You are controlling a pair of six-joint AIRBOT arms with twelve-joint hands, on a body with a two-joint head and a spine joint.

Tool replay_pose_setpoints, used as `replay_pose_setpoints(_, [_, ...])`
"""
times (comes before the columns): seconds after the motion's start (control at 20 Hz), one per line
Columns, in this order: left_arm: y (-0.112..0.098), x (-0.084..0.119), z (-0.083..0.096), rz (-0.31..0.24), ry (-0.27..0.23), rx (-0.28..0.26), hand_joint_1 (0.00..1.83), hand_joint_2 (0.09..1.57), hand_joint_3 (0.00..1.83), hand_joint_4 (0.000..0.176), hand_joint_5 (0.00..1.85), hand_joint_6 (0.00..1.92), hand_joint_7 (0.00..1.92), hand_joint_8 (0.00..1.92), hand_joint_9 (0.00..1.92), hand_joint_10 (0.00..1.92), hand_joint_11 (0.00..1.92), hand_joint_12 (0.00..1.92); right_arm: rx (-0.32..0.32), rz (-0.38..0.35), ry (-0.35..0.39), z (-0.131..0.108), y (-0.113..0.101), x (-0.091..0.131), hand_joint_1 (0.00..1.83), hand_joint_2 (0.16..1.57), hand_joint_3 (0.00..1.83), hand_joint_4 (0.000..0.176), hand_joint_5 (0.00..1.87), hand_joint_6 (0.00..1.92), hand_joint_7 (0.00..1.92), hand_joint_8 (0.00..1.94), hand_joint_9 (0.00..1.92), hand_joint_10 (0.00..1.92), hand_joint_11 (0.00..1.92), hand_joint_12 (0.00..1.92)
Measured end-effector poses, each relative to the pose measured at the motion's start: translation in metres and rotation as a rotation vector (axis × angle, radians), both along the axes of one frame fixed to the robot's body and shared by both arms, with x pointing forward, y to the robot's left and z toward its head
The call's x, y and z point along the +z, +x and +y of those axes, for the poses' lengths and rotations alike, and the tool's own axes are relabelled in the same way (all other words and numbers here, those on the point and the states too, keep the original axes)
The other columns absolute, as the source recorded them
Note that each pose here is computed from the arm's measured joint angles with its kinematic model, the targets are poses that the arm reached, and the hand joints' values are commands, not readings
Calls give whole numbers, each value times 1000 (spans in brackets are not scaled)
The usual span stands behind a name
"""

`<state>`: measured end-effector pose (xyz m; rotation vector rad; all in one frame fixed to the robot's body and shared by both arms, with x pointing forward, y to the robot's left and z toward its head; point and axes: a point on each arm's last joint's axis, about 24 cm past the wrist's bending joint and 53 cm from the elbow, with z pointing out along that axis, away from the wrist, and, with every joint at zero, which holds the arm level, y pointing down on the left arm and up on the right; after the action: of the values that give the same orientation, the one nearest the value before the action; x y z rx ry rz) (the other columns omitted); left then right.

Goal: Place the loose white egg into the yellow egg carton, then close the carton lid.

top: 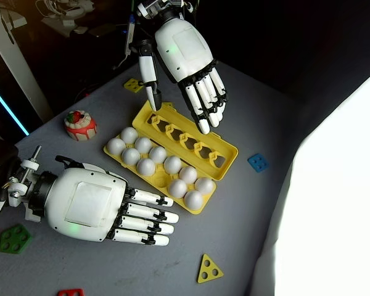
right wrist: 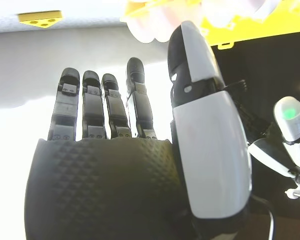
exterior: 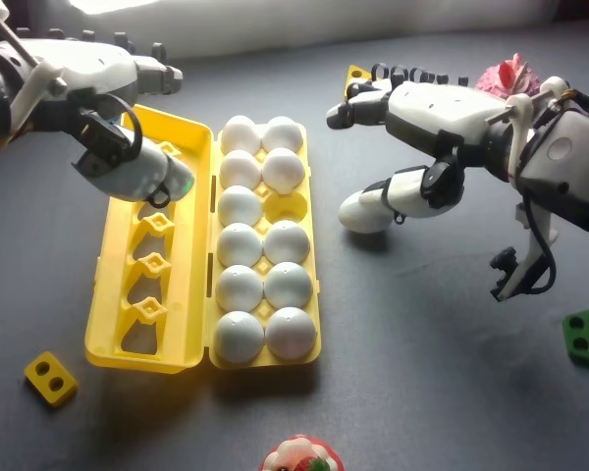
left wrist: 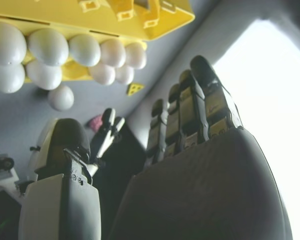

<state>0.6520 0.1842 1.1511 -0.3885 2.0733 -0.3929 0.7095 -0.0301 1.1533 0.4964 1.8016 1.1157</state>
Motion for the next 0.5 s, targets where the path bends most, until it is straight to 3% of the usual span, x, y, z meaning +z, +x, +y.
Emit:
replay_pose_setpoints(0.1, [3,-1,3,-1,0,0,496,1234,0,62,85,3,112,4,177,7,0,699,-6,0,4,2,0,-1,1284,1100,0,0,273,161,0,0,0,0,0,0])
replay_pose_setpoints(0.25, [6,-3,8,6,-8,11,497,1240,2,49,85,1,98,0,154,1,0,673,6,14,10,12,-3,-5,1303,1090,0,0,278,166,0,0,0,0,0,0])
replay_pose_setpoints(0.4, [8,-3,12,4,-6,22,520,1238,1,56,68,1,75,1,137,0,0,561,6,25,11,14,-5,-9,1305,1083,0,0,278,168,0,0,0,0,0,0])
replay_pose_setpoints(0.5, [9,-2,14,2,-8,25,561,1220,0,57,105,9,103,5,166,6,0,685,-2,38,9,13,-6,-16,1301,1092,0,0,277,170,0,0,0,0,0,0])
